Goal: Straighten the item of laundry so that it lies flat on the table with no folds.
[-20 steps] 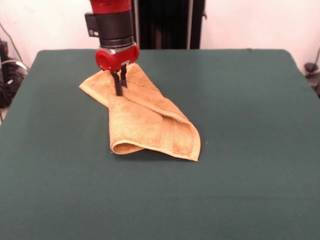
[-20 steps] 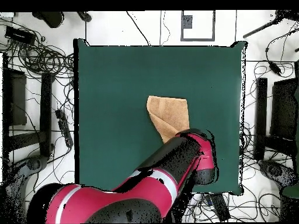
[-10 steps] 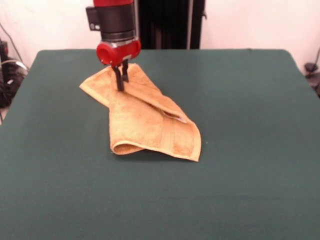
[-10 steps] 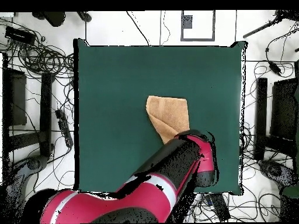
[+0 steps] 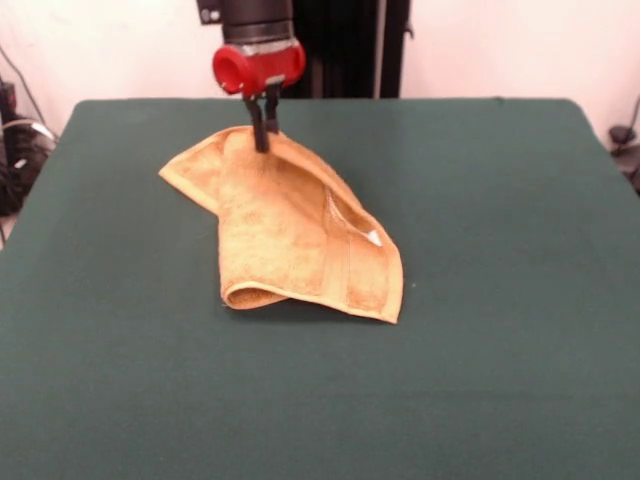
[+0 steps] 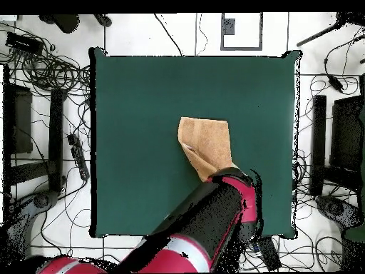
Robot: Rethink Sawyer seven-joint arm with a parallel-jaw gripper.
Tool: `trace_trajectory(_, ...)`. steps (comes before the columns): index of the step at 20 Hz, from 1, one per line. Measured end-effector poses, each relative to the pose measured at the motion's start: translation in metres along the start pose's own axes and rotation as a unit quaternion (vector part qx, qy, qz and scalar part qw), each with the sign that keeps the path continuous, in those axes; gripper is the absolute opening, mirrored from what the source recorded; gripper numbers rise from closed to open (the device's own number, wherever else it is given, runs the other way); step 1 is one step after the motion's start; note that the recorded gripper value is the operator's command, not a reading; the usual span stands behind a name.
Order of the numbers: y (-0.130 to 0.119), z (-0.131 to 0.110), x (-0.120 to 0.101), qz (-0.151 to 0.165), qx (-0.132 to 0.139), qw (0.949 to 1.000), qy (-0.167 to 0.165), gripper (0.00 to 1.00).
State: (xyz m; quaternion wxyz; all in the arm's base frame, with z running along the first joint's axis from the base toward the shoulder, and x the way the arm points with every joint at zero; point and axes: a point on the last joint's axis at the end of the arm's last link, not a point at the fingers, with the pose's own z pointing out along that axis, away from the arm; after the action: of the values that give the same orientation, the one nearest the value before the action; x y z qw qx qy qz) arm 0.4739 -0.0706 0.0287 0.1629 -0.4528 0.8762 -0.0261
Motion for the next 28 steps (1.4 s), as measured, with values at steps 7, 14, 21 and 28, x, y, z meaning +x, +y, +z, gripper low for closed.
trace_trajectory(7, 0.027, -0.017, -0.017, -0.009, -0.009, 0.9999, -0.004, 0.0)
trace_trajectory(14, 0.053, -0.026, -0.021, 0.011, -0.014, 0.9998, -0.007, 0.0)
trace_trajectory(21, 0.083, -0.034, -0.03, 0.089, 0.004, 0.9957, -0.023, 0.0)
trace_trajectory(28, 0.109, -0.047, -0.043, 0.127, 0.015, 0.9912, -0.033, 0.0)
